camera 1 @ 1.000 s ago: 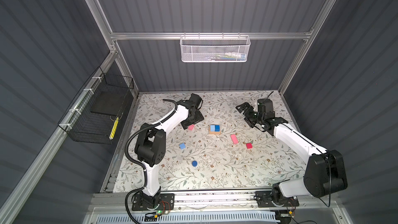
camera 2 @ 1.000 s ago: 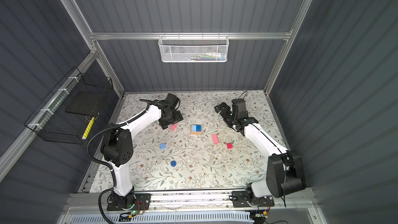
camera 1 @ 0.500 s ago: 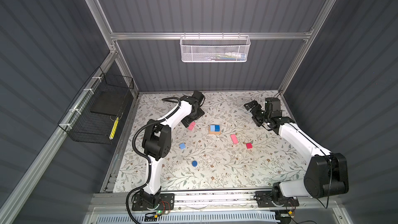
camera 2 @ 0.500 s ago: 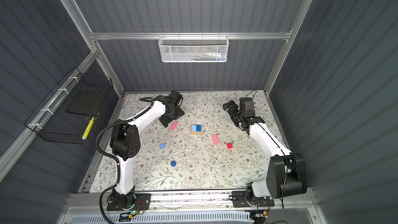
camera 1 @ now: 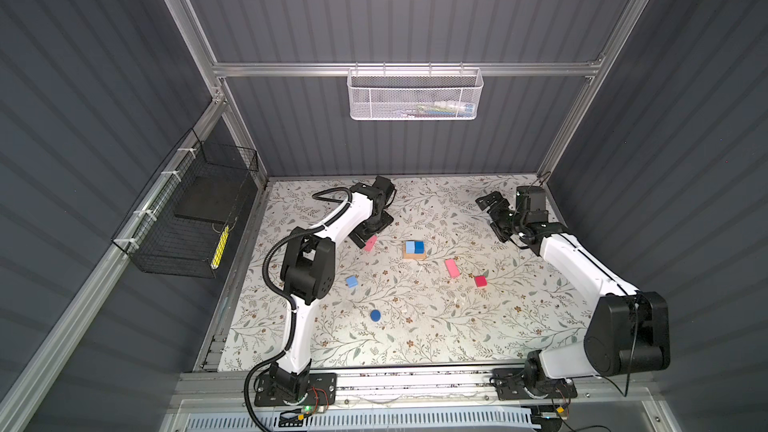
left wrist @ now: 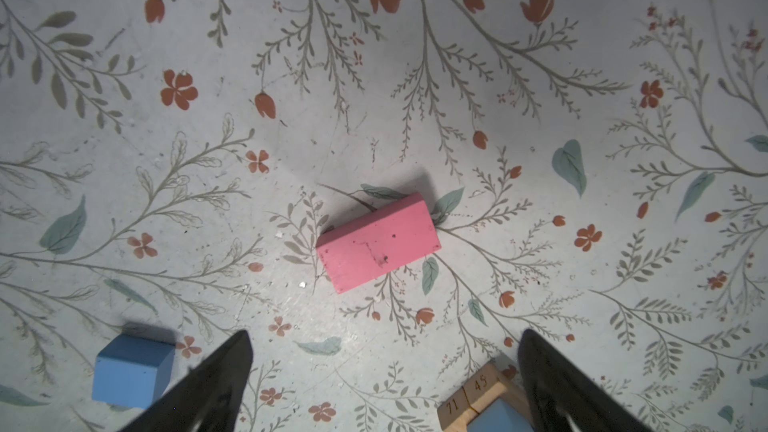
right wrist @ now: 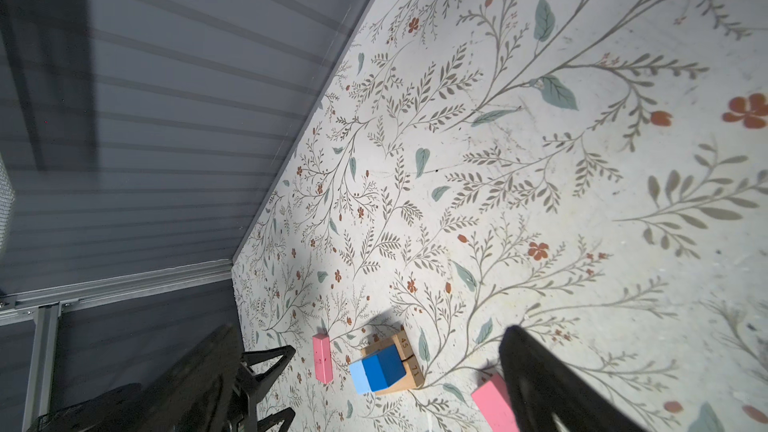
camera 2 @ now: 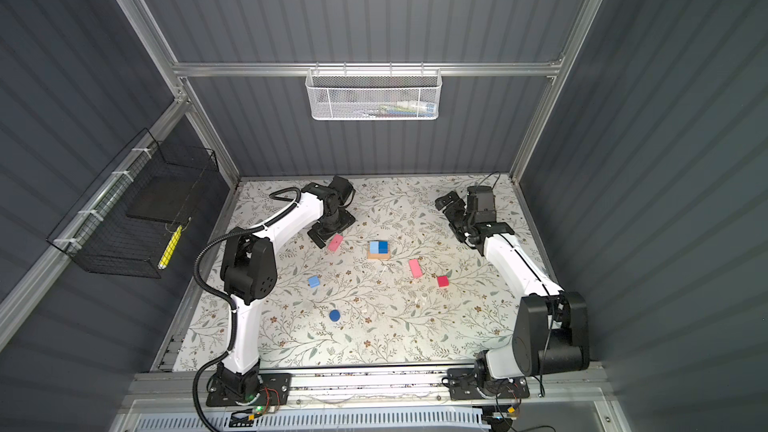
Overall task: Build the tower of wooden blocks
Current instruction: 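Move the left gripper over the long pink block and lower around it, then close the left gripper on the long pink block and lift it, then carry the pink block with the left gripper over the blue cubes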
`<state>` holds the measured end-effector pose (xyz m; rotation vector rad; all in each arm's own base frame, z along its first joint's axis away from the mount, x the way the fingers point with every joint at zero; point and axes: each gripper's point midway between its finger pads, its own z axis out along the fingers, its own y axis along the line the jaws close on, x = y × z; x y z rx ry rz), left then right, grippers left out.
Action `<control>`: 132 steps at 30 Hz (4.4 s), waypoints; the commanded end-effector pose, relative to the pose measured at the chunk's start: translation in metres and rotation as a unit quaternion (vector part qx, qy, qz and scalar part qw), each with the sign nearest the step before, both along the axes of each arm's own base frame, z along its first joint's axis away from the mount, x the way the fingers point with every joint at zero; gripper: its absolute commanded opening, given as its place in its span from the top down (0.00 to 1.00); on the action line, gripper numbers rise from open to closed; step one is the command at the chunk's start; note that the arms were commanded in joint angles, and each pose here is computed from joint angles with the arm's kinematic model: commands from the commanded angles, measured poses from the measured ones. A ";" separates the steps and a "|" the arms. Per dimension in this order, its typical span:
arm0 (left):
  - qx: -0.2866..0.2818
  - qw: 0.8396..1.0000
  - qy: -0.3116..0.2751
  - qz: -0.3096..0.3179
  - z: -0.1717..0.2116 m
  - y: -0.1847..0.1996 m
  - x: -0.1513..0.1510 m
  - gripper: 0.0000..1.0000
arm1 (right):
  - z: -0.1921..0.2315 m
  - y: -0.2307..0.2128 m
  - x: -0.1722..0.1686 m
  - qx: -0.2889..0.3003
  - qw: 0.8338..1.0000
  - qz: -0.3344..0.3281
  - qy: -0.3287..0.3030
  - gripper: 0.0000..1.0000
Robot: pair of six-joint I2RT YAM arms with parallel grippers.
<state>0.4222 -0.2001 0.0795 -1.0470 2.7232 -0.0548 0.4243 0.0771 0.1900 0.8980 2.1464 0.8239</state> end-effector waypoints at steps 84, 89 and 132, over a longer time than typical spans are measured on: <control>-0.044 0.935 0.043 -0.350 -0.063 -0.018 -0.004 0.55 | 0.014 -0.009 -0.003 0.042 0.999 0.004 -0.028 0.01; -0.029 0.921 0.080 -0.381 -0.077 -0.010 -0.016 0.47 | 0.015 -0.006 -0.005 0.042 0.999 0.009 -0.032 0.01; 0.039 0.924 0.049 -0.376 -0.014 -0.023 -0.009 0.48 | 0.018 0.004 -0.004 0.038 0.998 0.024 -0.038 0.01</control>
